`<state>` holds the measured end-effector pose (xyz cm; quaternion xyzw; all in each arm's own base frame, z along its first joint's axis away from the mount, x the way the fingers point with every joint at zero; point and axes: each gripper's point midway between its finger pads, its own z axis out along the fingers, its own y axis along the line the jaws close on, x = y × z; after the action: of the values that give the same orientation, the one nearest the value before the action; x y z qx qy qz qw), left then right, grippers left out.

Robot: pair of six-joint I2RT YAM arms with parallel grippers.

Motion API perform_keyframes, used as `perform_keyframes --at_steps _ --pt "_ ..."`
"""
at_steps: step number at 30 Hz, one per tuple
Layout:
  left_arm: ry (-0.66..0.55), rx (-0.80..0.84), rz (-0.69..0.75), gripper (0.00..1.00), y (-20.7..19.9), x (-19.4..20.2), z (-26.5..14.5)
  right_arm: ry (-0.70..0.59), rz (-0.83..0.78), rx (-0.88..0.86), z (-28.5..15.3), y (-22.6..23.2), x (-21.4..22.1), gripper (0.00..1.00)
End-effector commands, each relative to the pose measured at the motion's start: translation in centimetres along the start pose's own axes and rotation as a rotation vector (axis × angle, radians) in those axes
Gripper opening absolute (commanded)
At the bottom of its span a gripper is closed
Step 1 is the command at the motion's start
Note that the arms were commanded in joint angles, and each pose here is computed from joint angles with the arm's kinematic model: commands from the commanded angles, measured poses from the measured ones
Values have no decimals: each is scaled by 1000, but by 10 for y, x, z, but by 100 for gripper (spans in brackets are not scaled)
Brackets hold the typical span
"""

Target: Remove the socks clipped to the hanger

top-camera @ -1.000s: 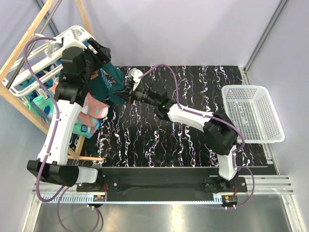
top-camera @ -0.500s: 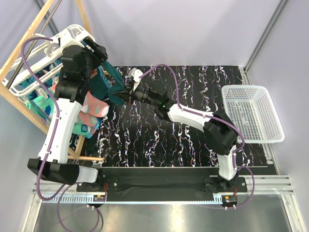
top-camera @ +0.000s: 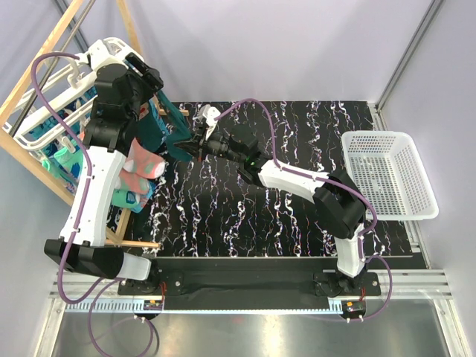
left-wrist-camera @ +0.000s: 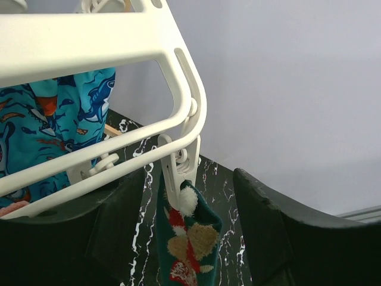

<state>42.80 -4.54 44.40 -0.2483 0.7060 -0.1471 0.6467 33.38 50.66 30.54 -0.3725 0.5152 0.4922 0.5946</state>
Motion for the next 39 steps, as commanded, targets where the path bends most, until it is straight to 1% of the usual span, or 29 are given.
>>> perform_keyframes --at_steps 1,6,9,10,12,13,14,15,17,22,23,24,27,31,39 --pt "-91 -21 -21 66 -1 -30 -4 -102 -63 -15 -6 7 -48 0" --pt "-61 -54 -15 65 4 -27 -12 -84 -104 63 -6 -9 -47 0" --pt "-58 -90 11 65 4 -30 -22 -77 -111 86 -7 -12 -47 0" --pt "-48 -124 33 65 7 -25 -25 -76 -111 89 -6 -14 -47 0" --pt "-67 -150 60 65 3 -34 -32 -68 -106 81 -6 -12 -44 0" --pt "-59 -194 94 65 5 -27 -34 -69 -107 77 -5 -12 -45 0" --pt "-80 -198 102 65 -1 -35 -39 -69 -105 76 -5 -12 -45 0" --pt "-94 -239 133 65 2 -34 -39 -67 -105 75 -5 -11 -44 0" --pt "-97 -232 148 66 -8 -33 -43 -68 -103 76 -5 -12 -45 0" --pt "-101 -256 163 68 -15 -29 -35 -62 -104 75 -5 -12 -42 0" --pt "-116 -252 154 69 -19 -35 -36 -59 -104 77 -5 -12 -41 0" --pt "-100 -265 168 69 -20 -27 -27 -61 -105 77 -5 -12 -42 0" --pt "-87 -294 182 69 -20 -21 -21 -60 -106 77 -5 -12 -42 0" --pt "-114 -299 187 70 -27 -21 -24 -62 -108 80 -5 -13 -42 0" --pt "-127 -296 189 69 -30 -21 -22 -64 -122 97 -8 -15 -43 0"
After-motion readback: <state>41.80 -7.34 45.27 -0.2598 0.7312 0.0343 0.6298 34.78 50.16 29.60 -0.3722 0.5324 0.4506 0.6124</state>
